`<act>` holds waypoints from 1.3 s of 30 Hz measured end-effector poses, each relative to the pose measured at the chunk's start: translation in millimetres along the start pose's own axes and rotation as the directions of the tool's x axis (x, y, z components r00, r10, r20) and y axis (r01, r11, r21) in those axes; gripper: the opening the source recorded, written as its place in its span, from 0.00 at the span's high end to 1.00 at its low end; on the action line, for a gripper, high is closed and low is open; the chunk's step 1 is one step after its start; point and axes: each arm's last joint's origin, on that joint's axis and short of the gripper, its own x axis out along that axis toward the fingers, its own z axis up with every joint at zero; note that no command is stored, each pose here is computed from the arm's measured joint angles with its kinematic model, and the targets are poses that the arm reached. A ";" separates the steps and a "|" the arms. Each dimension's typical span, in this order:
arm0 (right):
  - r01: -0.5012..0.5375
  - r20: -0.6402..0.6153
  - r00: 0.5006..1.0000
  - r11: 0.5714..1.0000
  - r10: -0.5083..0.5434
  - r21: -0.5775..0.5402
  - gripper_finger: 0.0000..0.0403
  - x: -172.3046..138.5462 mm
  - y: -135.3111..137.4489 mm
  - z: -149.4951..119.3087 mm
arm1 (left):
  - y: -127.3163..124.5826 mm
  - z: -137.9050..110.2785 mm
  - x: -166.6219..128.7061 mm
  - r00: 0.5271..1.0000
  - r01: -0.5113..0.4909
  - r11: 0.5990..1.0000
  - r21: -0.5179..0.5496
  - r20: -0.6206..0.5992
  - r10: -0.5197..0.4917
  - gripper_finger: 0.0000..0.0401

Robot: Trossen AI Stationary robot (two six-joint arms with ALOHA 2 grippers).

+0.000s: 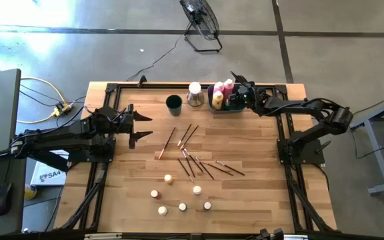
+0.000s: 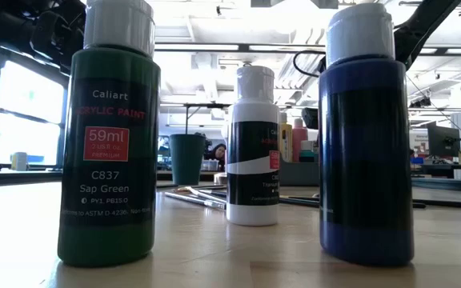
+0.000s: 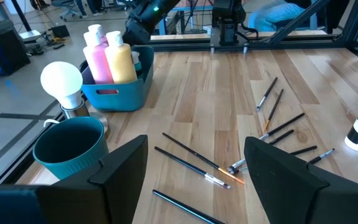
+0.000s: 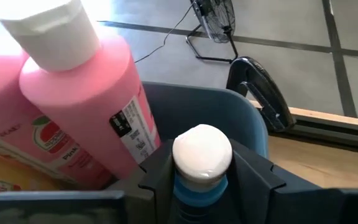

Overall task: Pick & Place Paint Supplies
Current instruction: Put the small light blue paint bottle into the blue bin, then put the silver paintbrush into the blue cup

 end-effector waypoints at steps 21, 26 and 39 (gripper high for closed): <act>-0.039 -0.013 0.999 0.997 0.039 -0.061 0.57 9.7 5.7 -6.9 | -0.1 0.0 0.0 1.000 0.003 1.000 -0.001 0.000 -0.003 0.34; -0.045 0.017 0.999 0.996 0.046 -0.082 0.58 2.5 6.8 -1.8 | -0.1 0.0 0.0 1.000 0.003 1.000 -0.001 0.000 -0.003 0.34; -0.069 0.056 0.995 0.989 0.077 -0.133 0.58 -29.9 1.6 14.7 | 0.0 -0.1 0.0 1.000 -0.001 1.000 -0.002 -0.001 0.001 0.34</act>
